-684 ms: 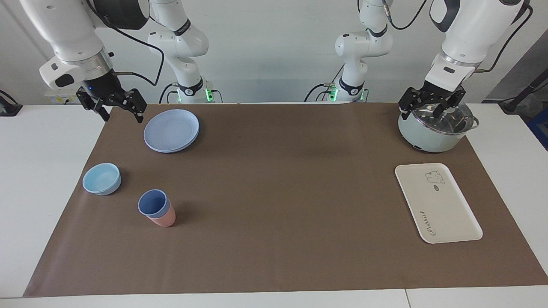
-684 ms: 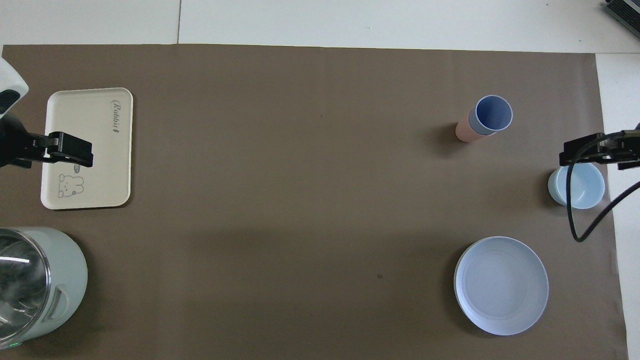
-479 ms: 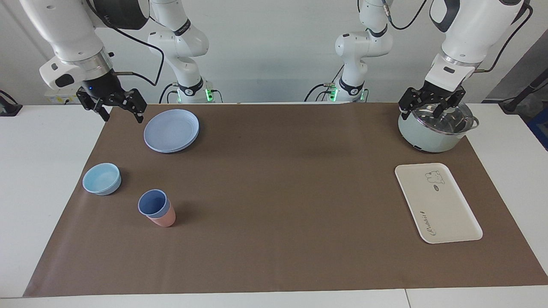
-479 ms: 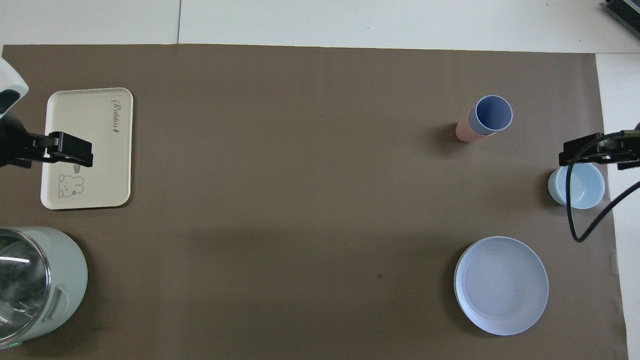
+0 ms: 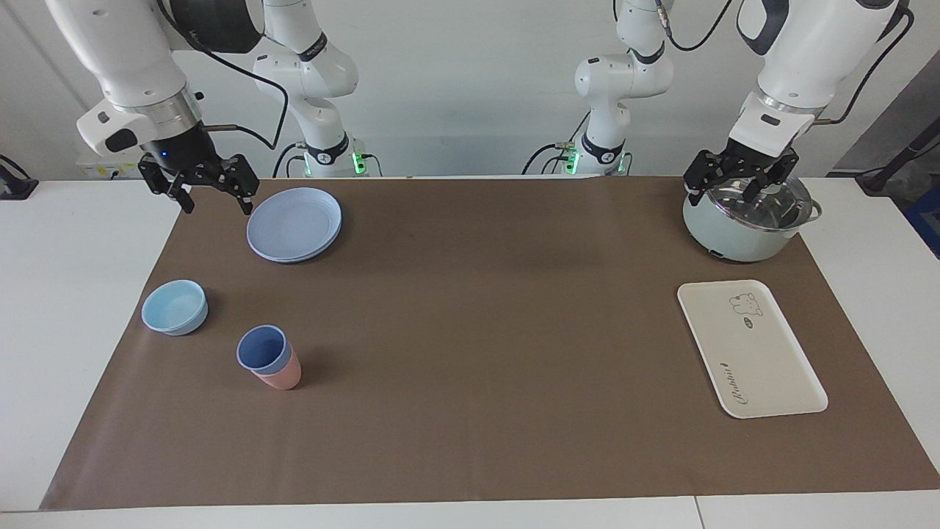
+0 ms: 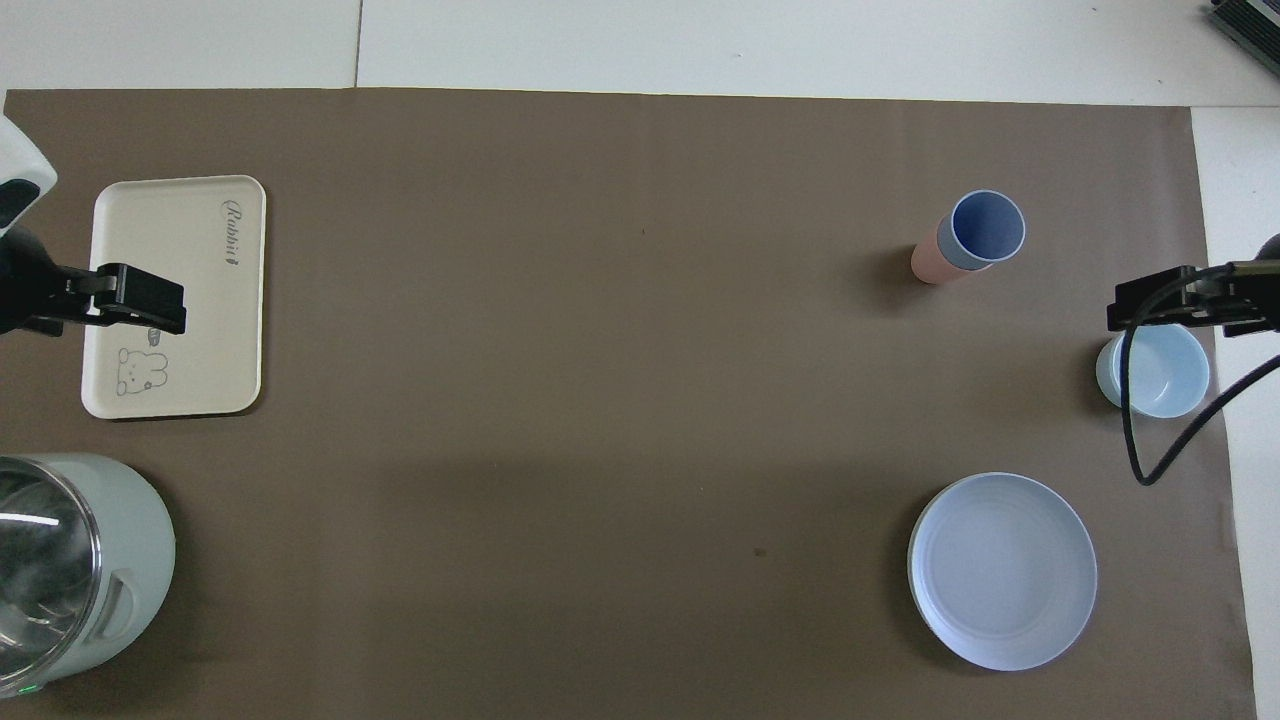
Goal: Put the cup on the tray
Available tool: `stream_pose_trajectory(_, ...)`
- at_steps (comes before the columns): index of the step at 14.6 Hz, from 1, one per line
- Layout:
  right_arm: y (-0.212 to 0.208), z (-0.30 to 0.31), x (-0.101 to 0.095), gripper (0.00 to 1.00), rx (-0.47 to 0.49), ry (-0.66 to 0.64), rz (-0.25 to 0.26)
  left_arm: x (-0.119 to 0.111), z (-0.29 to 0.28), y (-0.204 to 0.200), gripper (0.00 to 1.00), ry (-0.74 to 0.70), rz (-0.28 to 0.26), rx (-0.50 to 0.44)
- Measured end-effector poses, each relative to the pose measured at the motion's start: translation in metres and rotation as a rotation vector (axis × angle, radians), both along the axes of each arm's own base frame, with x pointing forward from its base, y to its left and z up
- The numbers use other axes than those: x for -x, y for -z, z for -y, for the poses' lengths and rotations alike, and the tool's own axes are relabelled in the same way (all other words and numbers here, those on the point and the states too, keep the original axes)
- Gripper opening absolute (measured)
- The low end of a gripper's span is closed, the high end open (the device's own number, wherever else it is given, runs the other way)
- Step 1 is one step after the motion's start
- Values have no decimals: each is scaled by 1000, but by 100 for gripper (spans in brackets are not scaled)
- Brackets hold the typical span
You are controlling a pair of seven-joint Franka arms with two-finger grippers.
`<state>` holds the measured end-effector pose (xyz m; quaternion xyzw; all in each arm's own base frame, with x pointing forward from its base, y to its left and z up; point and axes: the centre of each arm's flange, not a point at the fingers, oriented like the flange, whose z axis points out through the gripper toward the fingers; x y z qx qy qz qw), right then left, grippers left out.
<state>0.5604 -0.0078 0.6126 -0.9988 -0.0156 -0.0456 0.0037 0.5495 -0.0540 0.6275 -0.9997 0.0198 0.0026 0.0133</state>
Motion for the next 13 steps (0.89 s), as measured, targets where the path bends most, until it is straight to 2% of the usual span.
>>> stream_pose_trajectory(4, 32, 11, -11, 100, -25, -290, 120, 0, 0, 0, 100, 0, 0, 0)
stream_pose_trajectory(9, 81, 54, -13, 100, -104, -571, 251, 0, 0, 0, 100, 0, 0, 0)
stream_pose_trajectory(13, 137, 105, -19, 100, -209, -741, 409, 0, 0, 0, 100, 0, 0, 0)
